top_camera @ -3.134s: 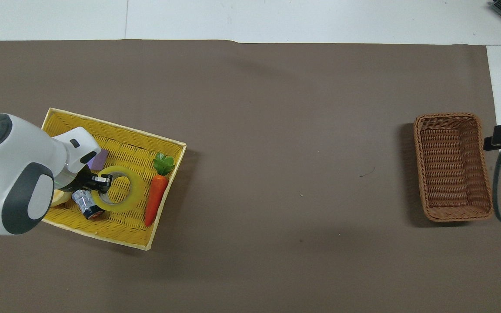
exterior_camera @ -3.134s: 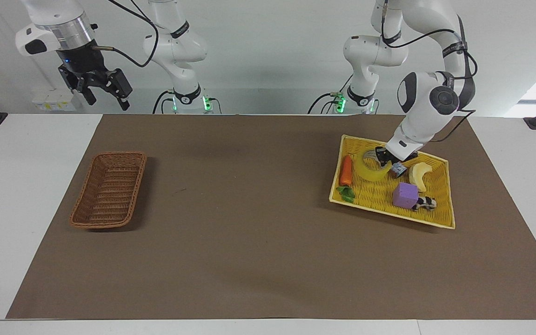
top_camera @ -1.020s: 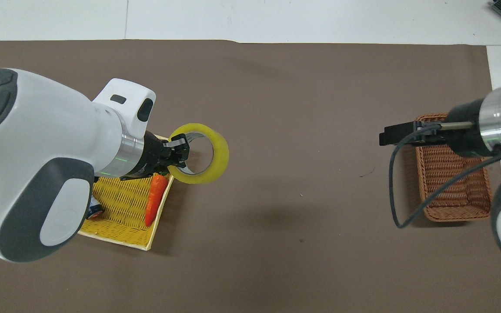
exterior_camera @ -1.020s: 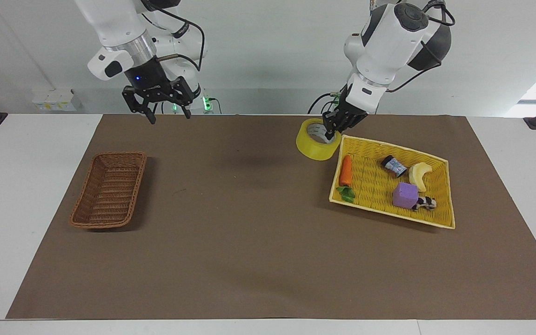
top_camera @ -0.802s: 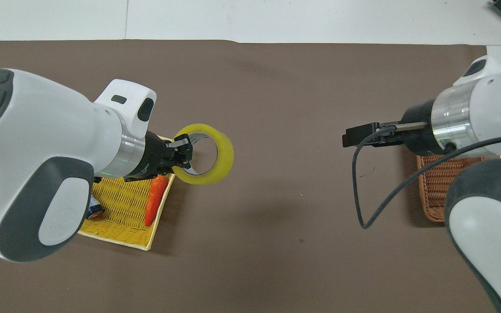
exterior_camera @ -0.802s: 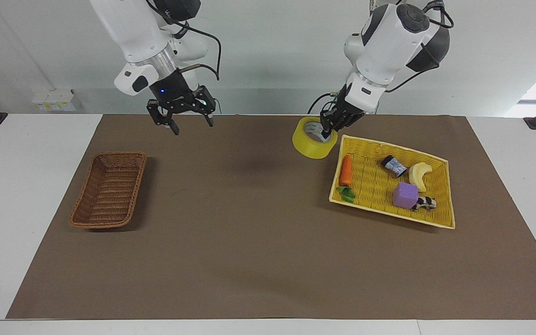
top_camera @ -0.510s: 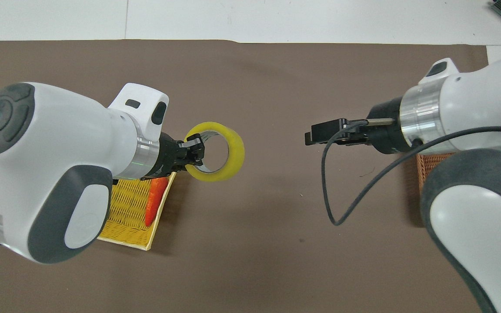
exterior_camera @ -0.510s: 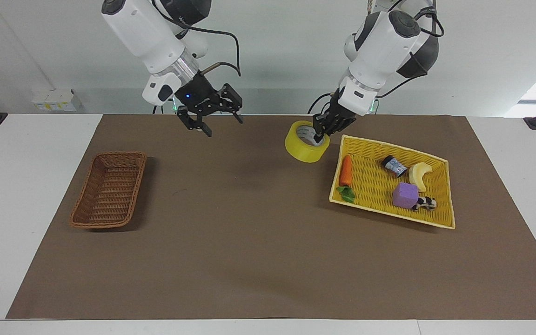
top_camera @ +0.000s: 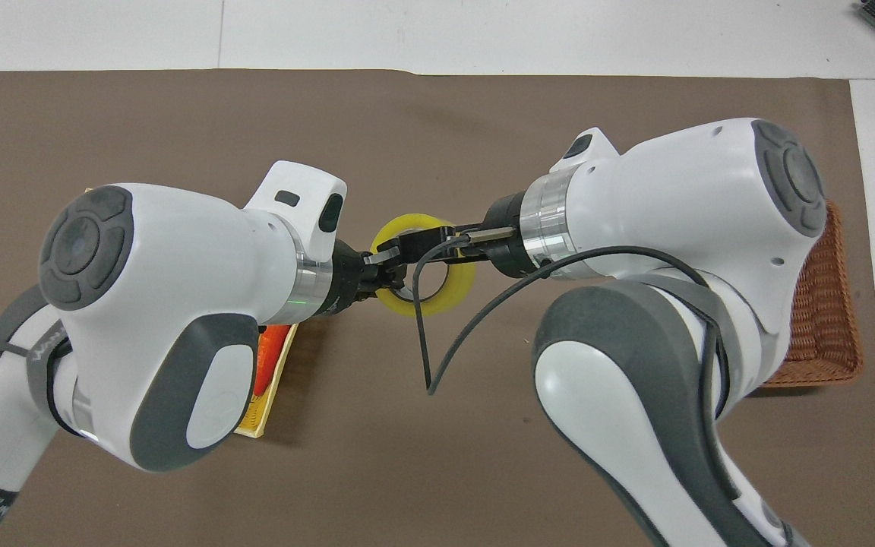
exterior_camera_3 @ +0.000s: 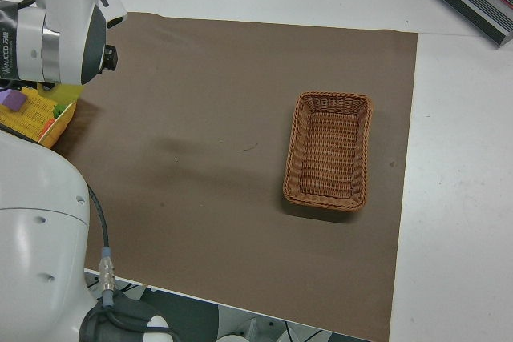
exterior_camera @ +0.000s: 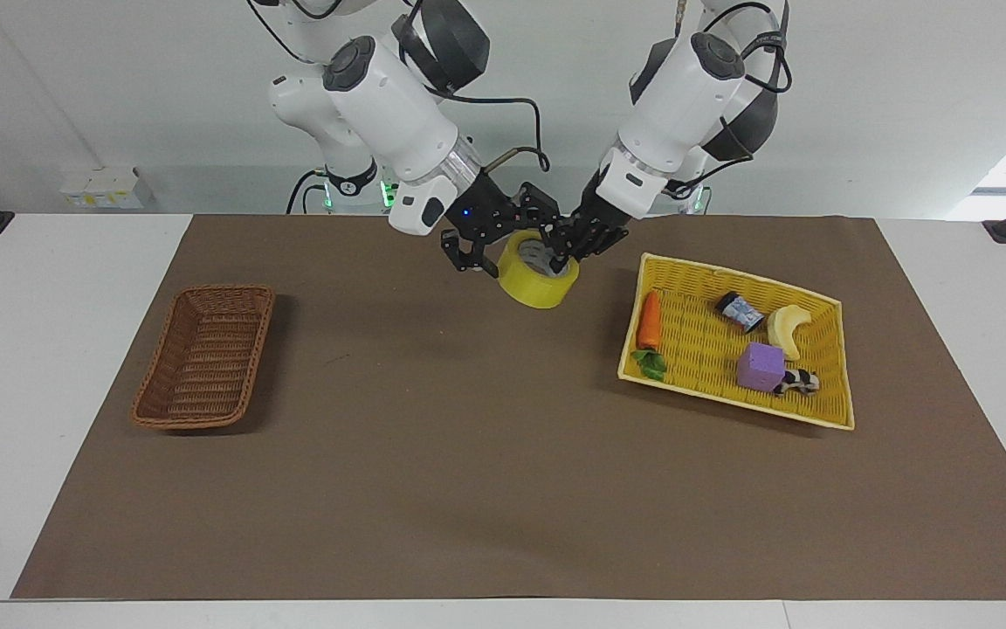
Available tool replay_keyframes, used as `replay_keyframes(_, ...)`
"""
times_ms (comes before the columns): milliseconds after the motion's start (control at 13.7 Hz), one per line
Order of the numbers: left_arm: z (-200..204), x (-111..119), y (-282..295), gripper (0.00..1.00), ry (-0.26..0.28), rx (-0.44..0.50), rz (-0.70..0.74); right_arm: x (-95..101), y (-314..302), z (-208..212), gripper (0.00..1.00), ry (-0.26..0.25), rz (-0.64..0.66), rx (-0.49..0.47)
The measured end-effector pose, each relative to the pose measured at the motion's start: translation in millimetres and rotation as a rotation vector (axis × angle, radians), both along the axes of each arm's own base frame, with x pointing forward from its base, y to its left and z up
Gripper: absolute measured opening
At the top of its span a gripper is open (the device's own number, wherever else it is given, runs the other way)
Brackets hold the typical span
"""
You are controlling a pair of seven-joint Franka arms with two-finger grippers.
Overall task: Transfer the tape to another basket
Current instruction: 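Carry the tape forward with the left gripper while the right gripper approaches it, then grasp the tape with the right gripper while the left gripper releases it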
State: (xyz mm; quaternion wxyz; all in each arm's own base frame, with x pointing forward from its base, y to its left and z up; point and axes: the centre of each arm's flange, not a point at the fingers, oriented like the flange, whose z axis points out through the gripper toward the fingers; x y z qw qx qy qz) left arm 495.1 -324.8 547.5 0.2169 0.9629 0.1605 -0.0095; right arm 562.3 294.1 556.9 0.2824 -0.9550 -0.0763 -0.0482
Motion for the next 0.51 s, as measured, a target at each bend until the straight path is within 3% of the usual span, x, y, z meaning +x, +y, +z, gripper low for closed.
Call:
replay_keyframes(437, 14.9, -3.0, -10.1, 0.22, -0.008, -0.074, 0.013, 7.4, -15.0, -4.1, 1.0, -0.049, 0.069, -0.008)
replay_keyframes(510, 19.5, -2.4, -9.5, 0.22, -0.011, -0.086, 0.017, 9.8, -19.1, -5.5, 0.9, -0.056, 0.075, -0.01)
